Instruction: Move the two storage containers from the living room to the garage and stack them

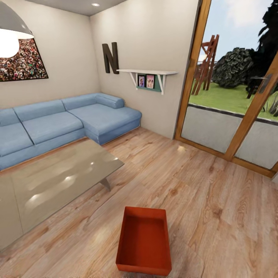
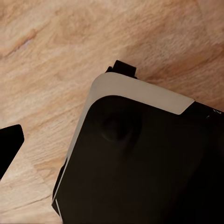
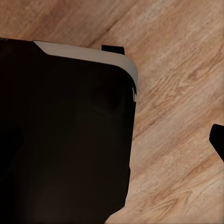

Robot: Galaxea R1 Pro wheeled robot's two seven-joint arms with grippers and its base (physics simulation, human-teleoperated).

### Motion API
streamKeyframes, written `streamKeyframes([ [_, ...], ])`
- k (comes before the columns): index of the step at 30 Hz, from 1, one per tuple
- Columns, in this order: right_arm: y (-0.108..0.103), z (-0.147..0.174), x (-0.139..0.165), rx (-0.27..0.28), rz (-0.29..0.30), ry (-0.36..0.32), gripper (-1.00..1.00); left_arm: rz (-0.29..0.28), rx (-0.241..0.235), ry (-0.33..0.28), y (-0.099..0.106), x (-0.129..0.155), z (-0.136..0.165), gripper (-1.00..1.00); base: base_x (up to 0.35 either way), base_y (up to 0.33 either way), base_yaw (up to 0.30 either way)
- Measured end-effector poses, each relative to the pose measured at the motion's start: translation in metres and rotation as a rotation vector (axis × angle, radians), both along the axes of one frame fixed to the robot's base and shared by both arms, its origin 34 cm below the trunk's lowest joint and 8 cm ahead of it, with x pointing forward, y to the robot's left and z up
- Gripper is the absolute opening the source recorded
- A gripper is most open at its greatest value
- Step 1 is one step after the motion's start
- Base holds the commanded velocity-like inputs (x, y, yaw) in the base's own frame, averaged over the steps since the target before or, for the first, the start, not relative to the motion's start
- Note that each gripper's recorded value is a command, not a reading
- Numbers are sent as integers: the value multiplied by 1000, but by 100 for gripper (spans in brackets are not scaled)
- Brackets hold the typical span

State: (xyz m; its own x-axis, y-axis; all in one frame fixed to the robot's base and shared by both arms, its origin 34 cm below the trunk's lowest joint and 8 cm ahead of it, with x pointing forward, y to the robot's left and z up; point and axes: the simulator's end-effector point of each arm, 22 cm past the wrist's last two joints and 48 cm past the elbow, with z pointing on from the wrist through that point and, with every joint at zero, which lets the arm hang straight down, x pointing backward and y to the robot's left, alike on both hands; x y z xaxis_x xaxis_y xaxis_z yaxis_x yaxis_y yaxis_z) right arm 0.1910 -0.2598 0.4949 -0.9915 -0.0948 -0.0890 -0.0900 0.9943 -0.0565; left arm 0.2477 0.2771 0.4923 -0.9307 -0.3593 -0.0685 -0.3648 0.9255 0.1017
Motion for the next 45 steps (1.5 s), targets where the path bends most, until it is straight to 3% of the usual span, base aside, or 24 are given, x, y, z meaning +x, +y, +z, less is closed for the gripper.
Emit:
streamKeyframes([
  [45, -3, -3, -29, -4, -7, 73, 100, 0, 0, 73, 0, -29, -7, 100, 0, 0, 35],
])
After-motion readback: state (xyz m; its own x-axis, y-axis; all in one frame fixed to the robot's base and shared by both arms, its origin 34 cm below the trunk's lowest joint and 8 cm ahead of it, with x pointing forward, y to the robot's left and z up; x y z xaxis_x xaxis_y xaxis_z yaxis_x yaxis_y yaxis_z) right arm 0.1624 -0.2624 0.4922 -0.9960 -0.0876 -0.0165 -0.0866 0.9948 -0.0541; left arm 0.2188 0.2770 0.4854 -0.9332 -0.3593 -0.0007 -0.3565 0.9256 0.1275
